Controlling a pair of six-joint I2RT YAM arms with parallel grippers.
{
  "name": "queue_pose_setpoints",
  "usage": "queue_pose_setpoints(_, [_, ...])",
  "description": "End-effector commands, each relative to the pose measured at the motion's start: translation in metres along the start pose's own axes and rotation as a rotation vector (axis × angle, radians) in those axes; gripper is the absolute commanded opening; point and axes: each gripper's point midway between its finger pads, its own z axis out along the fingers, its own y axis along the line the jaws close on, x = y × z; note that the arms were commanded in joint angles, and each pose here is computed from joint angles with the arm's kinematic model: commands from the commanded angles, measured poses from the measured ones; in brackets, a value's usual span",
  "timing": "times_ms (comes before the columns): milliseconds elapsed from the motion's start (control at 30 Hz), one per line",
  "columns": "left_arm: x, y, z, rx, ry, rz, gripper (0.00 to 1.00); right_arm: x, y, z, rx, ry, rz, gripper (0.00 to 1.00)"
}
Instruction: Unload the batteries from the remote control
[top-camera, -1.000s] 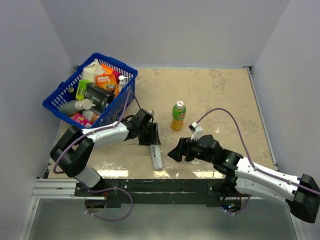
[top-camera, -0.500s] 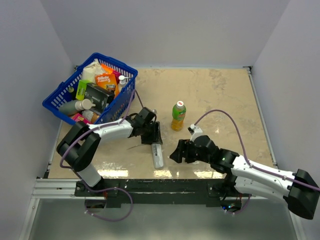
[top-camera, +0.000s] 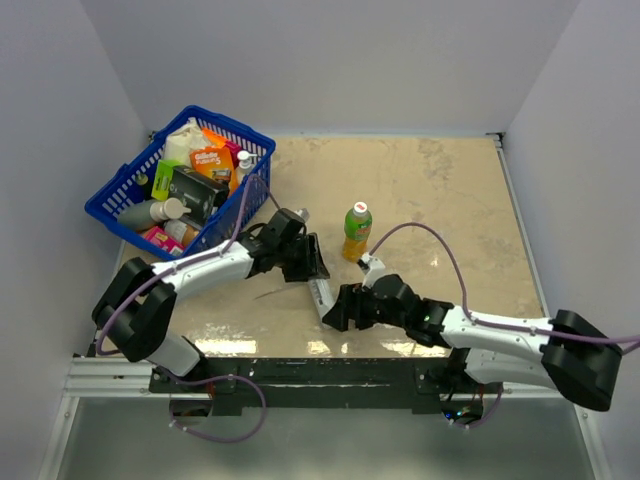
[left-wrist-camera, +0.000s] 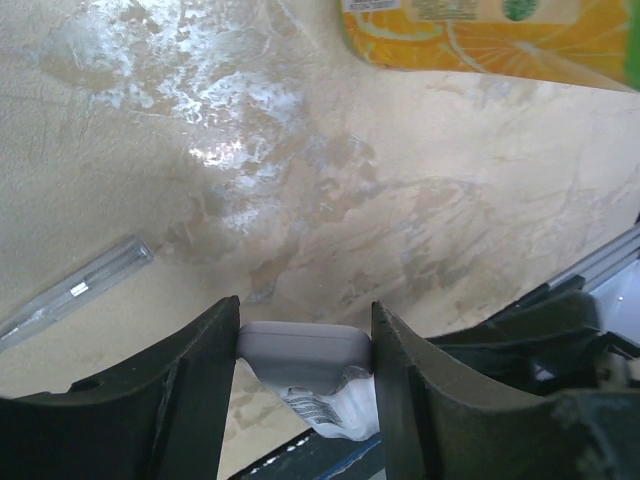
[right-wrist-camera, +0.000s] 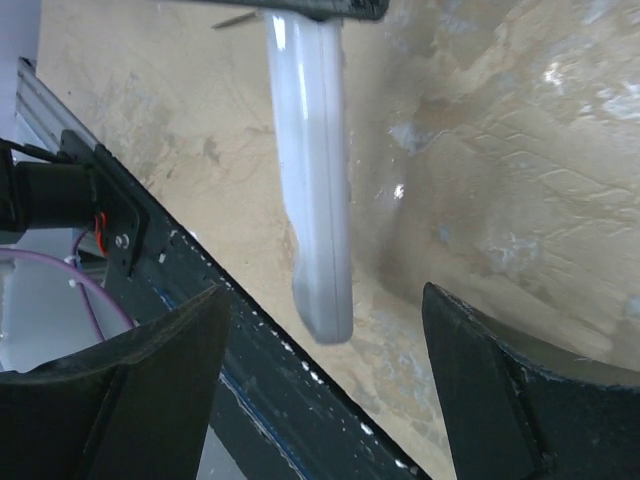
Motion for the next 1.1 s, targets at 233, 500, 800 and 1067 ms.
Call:
queue_pose_setpoints(233, [0.005,-0.012,-0.025,0.092,-0.037,-0.094,0.00,-0.008,0.008,0.011,-0.075,-0.094,-0.052,0.43])
queue_pose_setpoints(500, [0.011,-0.038,-0.049,0.283,-0.050,-0.084,0.09,-0.037,0.031,-0.034,-0.215,-0.285,-0.121,0.00])
queue_pose_setpoints(800, [0.015,-0.037,-0.052,0.271,-0.014,-0.037,0.00,-0.029,0.023,-0.032,-0.165,-0.225,-0.138,0.00])
queue_pose_setpoints(1067, [0.002,-0.024,-0.069,0.180,-0.059,0.135,0.59,-0.032,0.033,-0.034,-0.148,-0.177,-0.128,0.00])
